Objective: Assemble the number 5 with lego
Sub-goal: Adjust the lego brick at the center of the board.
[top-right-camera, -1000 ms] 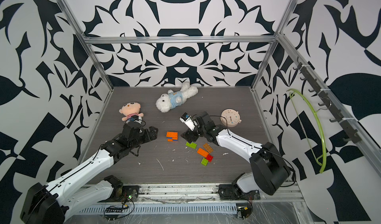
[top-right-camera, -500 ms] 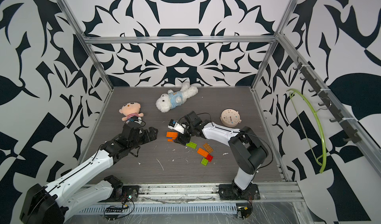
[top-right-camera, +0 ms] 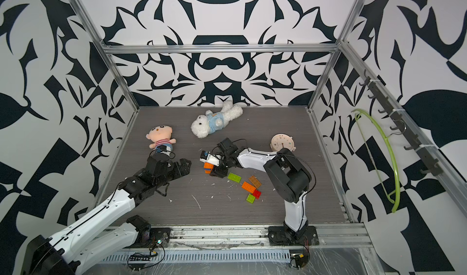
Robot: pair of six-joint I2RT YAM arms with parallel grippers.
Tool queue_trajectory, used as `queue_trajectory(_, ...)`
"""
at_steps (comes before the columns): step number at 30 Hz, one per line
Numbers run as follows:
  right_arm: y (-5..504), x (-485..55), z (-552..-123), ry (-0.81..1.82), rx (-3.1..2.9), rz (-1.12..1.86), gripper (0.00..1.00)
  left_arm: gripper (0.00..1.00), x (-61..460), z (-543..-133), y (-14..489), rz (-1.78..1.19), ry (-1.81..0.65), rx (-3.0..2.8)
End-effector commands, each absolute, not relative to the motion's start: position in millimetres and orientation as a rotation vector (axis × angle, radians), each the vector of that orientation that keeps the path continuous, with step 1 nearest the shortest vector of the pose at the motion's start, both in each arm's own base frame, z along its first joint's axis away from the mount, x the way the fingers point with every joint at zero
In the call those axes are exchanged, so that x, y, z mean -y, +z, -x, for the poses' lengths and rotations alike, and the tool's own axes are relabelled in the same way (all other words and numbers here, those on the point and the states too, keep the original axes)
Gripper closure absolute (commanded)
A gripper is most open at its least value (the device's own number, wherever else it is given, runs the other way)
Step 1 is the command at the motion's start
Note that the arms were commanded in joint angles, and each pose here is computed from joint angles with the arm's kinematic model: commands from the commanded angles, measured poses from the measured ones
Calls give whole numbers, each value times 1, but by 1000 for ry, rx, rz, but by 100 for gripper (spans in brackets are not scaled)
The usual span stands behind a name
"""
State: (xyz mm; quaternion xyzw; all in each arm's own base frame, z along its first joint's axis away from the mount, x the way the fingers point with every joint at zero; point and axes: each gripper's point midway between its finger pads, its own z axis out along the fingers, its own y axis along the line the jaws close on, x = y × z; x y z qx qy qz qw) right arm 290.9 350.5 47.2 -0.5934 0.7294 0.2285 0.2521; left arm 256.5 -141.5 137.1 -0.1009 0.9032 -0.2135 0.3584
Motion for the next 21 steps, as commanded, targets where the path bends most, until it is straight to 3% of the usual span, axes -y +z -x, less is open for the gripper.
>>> queue_trajectory(1,61,-357,-295,633,-1958,1618,43,1,133,-251,130,275,-512,-2348)
queue_trajectory(11,72,-366,-289,757,-1997,1593,58,1,129,-250,133,280,-489,-2342)
queue_trajectory(21,81,-385,-289,927,-2048,1527,61,1,121,-247,139,294,-464,-2322)
